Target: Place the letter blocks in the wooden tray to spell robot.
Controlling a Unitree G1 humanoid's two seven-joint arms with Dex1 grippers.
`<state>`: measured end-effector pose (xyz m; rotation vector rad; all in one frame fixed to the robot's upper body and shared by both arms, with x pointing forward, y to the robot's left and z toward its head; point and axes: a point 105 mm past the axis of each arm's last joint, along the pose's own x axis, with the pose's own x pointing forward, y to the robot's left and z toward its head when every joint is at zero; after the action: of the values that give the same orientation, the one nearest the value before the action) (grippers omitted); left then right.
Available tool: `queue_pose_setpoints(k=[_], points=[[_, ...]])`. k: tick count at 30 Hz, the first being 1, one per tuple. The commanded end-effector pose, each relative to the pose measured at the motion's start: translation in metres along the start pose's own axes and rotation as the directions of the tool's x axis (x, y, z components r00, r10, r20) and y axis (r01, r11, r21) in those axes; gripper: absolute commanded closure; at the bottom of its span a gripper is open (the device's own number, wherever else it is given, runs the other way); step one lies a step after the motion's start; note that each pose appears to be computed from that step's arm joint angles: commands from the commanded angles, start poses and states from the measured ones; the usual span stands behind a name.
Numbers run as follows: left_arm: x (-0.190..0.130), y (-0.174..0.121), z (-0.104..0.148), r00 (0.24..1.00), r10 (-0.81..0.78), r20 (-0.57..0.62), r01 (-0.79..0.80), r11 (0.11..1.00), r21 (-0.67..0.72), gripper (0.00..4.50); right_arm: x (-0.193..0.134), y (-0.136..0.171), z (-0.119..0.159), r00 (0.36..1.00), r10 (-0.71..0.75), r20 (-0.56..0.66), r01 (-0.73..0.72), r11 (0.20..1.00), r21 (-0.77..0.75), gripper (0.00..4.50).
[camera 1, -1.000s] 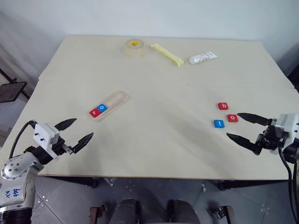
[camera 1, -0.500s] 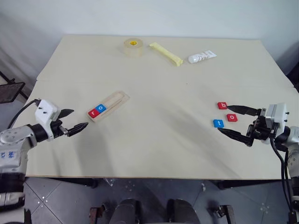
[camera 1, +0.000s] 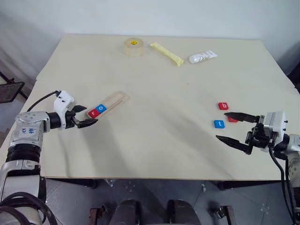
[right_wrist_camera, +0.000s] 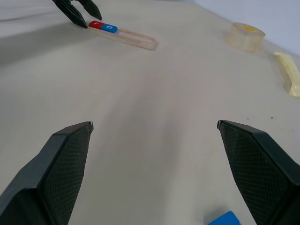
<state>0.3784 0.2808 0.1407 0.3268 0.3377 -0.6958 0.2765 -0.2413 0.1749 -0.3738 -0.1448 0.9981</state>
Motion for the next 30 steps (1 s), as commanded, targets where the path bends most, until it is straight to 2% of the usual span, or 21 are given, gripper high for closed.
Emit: queue_pose_setpoints(k=[1, 10, 21, 25, 30], points=[[0.002, 0.002, 0.005, 1.000, -0.010, -0.009, 0.010, 0.999, 0.030, 0.00, -0.003, -0.001, 0.012, 0.999, -0.024, 0.041, 0.026, 0.999, -0.036, 0.05], [0.009, 0.000, -0.005, 0.995, -0.047, -0.090, 0.050, 0.998, 0.026, 0.00, -0.006, 0.001, 0.011, 0.999, -0.041, 0.034, 0.042, 0.999, -0.034, 0.05], [0.009, -0.008, -0.010, 0.986, -0.103, -0.128, 0.105, 0.994, 0.008, 0.00, -0.002, 0.003, 0.010, 0.999, -0.039, 0.030, 0.039, 0.999, -0.028, 0.05], [0.011, -0.007, -0.018, 0.982, -0.084, -0.167, 0.085, 0.996, -0.002, 0.00, -0.001, 0.002, 0.009, 0.999, -0.038, 0.029, 0.039, 0.999, -0.028, 0.05], [0.013, -0.008, -0.019, 0.986, -0.073, -0.151, 0.072, 0.997, -0.014, 1.05, 0.001, 0.001, 0.009, 0.999, -0.041, 0.027, 0.042, 0.999, -0.029, 0.00]])
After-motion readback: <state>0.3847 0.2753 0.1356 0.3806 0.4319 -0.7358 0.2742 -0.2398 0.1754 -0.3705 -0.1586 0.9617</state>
